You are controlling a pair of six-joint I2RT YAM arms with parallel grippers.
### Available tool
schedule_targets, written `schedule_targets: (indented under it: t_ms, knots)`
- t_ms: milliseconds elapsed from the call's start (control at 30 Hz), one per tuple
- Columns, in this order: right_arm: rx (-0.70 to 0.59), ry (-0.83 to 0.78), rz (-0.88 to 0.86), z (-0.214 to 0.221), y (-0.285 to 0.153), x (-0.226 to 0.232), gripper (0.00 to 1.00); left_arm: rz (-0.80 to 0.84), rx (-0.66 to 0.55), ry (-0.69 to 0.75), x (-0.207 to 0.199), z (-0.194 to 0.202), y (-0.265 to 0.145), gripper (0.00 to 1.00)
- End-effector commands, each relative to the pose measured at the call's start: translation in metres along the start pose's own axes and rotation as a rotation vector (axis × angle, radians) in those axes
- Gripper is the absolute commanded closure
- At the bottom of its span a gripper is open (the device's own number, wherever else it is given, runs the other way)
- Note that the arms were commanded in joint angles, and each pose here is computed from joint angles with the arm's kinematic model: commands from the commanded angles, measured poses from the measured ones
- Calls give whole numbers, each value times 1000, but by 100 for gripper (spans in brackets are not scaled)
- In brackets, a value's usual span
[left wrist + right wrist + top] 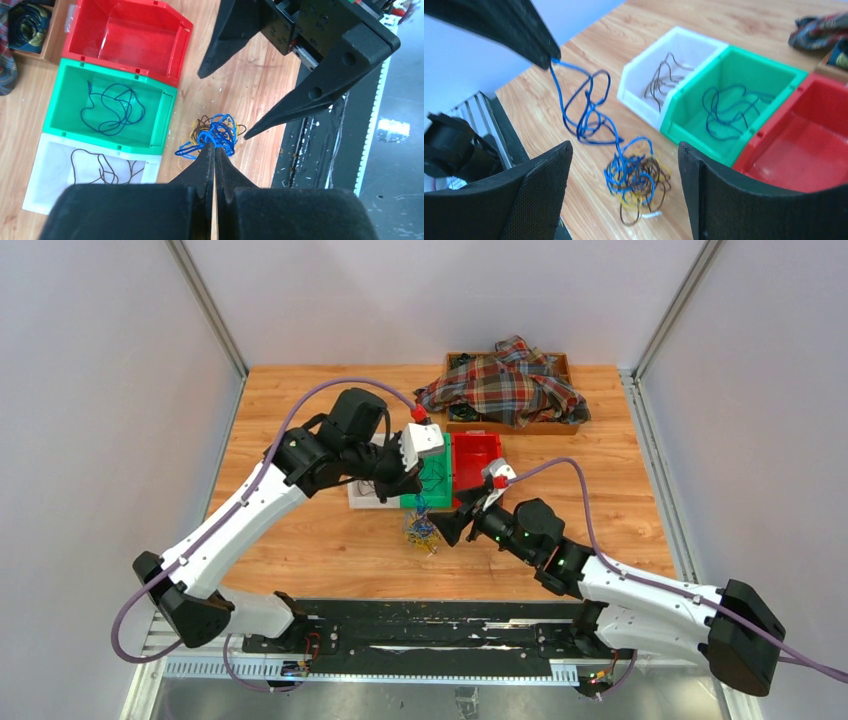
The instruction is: Untangle the cables
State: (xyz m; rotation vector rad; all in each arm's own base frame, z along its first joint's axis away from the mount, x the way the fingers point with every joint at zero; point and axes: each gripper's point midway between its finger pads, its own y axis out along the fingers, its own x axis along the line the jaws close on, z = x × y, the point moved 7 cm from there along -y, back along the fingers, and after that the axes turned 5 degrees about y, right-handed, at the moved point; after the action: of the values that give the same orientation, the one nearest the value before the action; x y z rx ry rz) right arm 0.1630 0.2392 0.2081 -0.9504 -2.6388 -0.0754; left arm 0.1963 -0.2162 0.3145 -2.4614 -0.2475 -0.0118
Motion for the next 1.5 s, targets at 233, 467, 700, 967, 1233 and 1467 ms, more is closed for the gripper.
schedule_targets:
  t_ms: [233,467,700,967,1233,1467]
  knots:
    - [-201,-25,-57,-61,9,25,24,43,-95,-6,-32,-27,-35,99]
    - [-208,-19,-104,-67,5,34,25,28,-80,3,-35,-28,-34,99]
    - [-213,-13,-113,-69,5,37,25,32,-85,18,-37,-32,-33,99]
    - [-230,-8,-62,-70,20,34,25,55,-116,28,-41,-41,-37,99]
    - [-197,-6,-27,-52,43,31,26,92,-182,47,-43,-60,-45,99]
    - [-105,33,31,-3,44,14,29,34,-257,100,-39,-87,-68,100]
